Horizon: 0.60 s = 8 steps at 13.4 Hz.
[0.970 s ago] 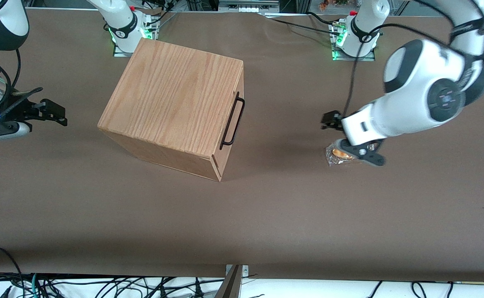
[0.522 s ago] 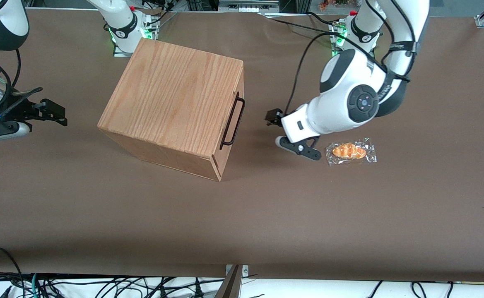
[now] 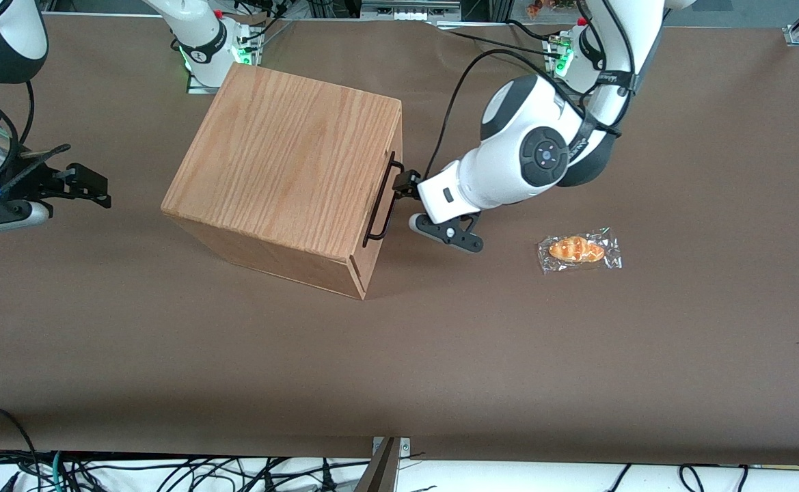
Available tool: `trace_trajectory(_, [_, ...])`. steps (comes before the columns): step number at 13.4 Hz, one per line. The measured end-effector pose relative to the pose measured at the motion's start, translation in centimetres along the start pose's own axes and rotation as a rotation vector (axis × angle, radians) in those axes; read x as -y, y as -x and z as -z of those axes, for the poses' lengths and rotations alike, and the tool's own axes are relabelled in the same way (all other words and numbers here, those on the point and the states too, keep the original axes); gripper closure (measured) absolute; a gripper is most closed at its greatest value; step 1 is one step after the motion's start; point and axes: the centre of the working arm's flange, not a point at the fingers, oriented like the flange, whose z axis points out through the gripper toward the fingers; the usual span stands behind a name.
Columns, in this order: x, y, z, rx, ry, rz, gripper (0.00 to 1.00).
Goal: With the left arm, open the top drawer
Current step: 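Move the left gripper to the black drawer handle and hook it, then pull the handle with the left gripper to slide the drawer out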
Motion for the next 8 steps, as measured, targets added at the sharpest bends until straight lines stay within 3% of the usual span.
trace_trajectory(4, [-0.4, -0.7, -2.7, 0.013, -0.005, 0.001, 0.00])
trace_trajectory(8, [0.7, -1.8, -4.2, -0.003, -0.009, 0.016, 0.00])
